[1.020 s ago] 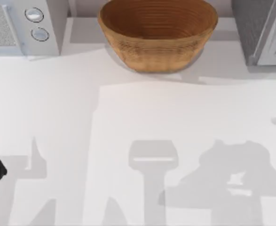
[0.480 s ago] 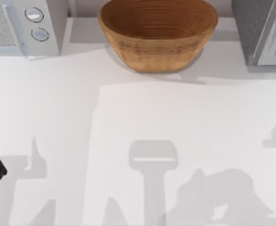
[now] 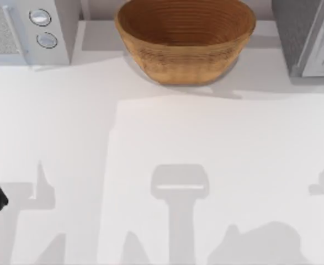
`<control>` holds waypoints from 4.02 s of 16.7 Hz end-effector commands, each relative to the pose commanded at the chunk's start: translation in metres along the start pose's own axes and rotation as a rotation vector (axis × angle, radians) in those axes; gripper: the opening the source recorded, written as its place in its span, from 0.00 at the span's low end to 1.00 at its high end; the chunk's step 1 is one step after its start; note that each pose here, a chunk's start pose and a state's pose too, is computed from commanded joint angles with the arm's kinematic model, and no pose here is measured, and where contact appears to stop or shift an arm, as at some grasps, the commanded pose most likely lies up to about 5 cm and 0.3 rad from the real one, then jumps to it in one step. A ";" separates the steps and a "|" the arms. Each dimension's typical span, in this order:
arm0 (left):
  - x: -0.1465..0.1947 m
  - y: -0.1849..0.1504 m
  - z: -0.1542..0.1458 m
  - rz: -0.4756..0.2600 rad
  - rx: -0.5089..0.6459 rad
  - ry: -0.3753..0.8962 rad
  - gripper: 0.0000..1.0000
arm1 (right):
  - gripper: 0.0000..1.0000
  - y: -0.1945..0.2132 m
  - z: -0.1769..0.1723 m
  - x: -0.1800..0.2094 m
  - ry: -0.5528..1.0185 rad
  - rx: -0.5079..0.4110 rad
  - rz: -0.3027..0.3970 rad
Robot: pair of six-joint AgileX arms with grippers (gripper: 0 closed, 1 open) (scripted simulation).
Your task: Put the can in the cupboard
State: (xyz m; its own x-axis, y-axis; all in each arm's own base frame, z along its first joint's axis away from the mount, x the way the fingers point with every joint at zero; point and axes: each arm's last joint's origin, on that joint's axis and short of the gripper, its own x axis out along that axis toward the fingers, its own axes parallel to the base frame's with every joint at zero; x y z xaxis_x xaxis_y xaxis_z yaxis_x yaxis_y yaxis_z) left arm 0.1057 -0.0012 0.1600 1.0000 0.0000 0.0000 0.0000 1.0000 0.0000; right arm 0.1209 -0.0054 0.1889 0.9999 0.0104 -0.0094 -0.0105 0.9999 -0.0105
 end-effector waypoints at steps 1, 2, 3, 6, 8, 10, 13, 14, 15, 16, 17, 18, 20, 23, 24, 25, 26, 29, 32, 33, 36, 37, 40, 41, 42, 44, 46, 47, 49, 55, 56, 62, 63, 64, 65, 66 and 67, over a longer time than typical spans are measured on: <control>0.000 0.000 0.000 0.000 0.000 0.000 1.00 | 0.00 0.001 -0.003 -0.005 -0.020 0.001 0.003; 0.000 0.000 0.000 0.000 0.000 0.000 1.00 | 0.00 0.003 -0.007 -0.009 -0.033 0.003 0.005; 0.000 0.000 0.000 0.000 0.000 0.000 1.00 | 0.00 0.004 -0.012 -0.012 -0.036 0.005 0.006; 0.000 0.000 0.000 0.000 0.000 0.000 1.00 | 0.00 0.005 -0.027 -0.015 -0.014 0.010 -0.008; 0.000 0.000 0.000 0.000 0.000 0.000 1.00 | 0.00 0.005 -0.029 -0.015 -0.009 0.011 -0.011; 0.000 0.000 0.000 0.000 0.000 0.000 1.00 | 0.00 0.005 -0.029 -0.015 -0.009 0.011 -0.011; 0.000 0.000 0.000 0.000 0.000 0.000 1.00 | 0.00 0.004 -0.028 -0.015 -0.009 0.012 -0.011; 0.000 0.000 0.000 0.000 0.000 0.000 1.00 | 0.00 0.005 -0.026 -0.015 -0.008 0.012 -0.012; 0.000 0.000 0.000 0.000 0.000 0.000 1.00 | 0.00 0.005 -0.022 -0.015 -0.006 0.011 -0.013; 0.000 0.000 0.000 0.000 0.000 0.000 1.00 | 0.00 0.005 -0.015 -0.015 -0.002 0.010 -0.014; 0.000 0.000 0.000 0.000 0.000 0.000 1.00 | 0.00 0.005 -0.004 -0.015 -0.001 0.009 -0.016; 0.000 0.000 0.000 0.000 0.000 0.000 1.00 | 0.00 0.005 0.008 -0.015 -0.001 0.009 -0.018; 0.000 0.000 0.000 0.000 0.000 0.000 1.00 | 0.00 0.006 0.037 -0.014 -0.005 0.009 -0.021; 0.000 0.000 0.000 0.000 0.000 0.000 1.00 | 0.00 0.006 0.076 -0.009 -0.003 0.008 -0.029; 0.000 0.000 0.000 0.000 0.000 0.000 1.00 | 0.00 0.007 0.088 -0.007 -0.005 0.008 -0.032; 0.000 0.000 0.000 0.000 0.000 0.000 1.00 | 0.00 0.007 0.100 -0.005 -0.007 0.008 -0.033; 0.000 0.000 0.000 0.000 0.000 0.000 1.00 | 0.00 0.008 0.112 -0.003 -0.008 0.008 -0.031; 0.000 0.000 0.000 0.000 0.000 0.000 1.00 | 0.00 0.011 0.147 0.007 -0.009 0.009 -0.024; 0.000 0.000 0.000 0.000 0.000 0.000 1.00 | 0.00 0.015 0.180 0.020 -0.008 0.011 -0.004; 0.000 0.000 0.000 0.000 0.000 0.000 1.00 | 0.00 0.017 0.190 0.025 -0.008 0.012 0.003; 0.000 0.000 0.000 0.000 0.000 0.000 1.00 | 0.00 0.020 0.221 0.040 -0.009 0.012 0.000; 0.000 0.000 0.000 0.000 0.000 0.000 1.00 | 0.00 0.021 0.230 0.045 -0.009 0.012 -0.004; 0.000 0.000 0.000 0.000 0.000 0.000 1.00 | 0.00 0.026 0.257 0.063 -0.011 0.011 -0.008; 0.000 0.000 0.000 0.000 0.000 0.000 1.00 | 0.00 0.027 0.265 0.070 -0.011 0.011 -0.009; 0.000 0.000 0.000 0.000 0.000 0.000 1.00 | 0.00 0.029 0.273 0.076 -0.010 0.011 -0.009; 0.000 0.000 0.000 0.000 0.000 0.000 1.00 | 0.00 0.034 0.289 0.089 -0.014 0.012 -0.005; 0.000 0.000 0.000 0.000 0.000 0.000 1.00 | 0.00 0.039 0.306 0.104 -0.021 0.014 -0.002; 0.000 0.000 0.000 0.000 0.000 0.000 1.00 | 0.00 0.042 0.311 0.111 -0.019 0.014 -0.002; 0.000 0.000 0.000 0.000 0.000 0.000 1.00 | 0.00 0.046 0.319 0.124 -0.015 0.013 -0.004; 0.000 0.000 0.000 0.000 0.000 0.000 1.00 | 0.00 0.048 0.323 0.133 -0.009 0.012 -0.011; 0.000 0.000 0.000 0.000 0.000 0.000 1.00 | 0.00 0.048 0.323 0.133 -0.009 0.012 -0.011; 0.000 0.000 0.000 0.000 0.000 0.000 1.00 | 0.00 0.049 0.331 0.148 -0.006 0.011 -0.012; 0.000 0.000 0.000 0.000 0.000 0.000 1.00 | 0.00 0.049 0.334 0.153 -0.007 0.011 -0.013; 0.000 0.000 0.000 0.000 0.000 0.000 1.00 | 0.00 0.049 0.336 0.158 -0.004 0.011 -0.016; 0.000 0.000 0.000 0.000 0.000 0.000 1.00 | 0.00 0.048 0.338 0.164 -0.002 0.010 -0.019; 0.000 0.000 0.000 0.000 0.000 0.000 1.00 | 0.00 0.048 0.340 0.169 -0.002 0.010 -0.022; 0.000 0.000 0.000 0.000 0.000 0.000 1.00 | 0.00 0.048 0.342 0.174 -0.003 0.010 -0.025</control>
State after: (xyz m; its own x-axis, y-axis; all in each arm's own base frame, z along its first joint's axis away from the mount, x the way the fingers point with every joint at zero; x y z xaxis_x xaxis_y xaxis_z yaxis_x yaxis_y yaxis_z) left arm 0.1057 -0.0012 0.1600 1.0000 0.0000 0.0000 0.0000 1.0000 0.0000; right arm 0.2972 0.0477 0.5292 0.9999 -0.0150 -0.0060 0.0150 0.9999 -0.0004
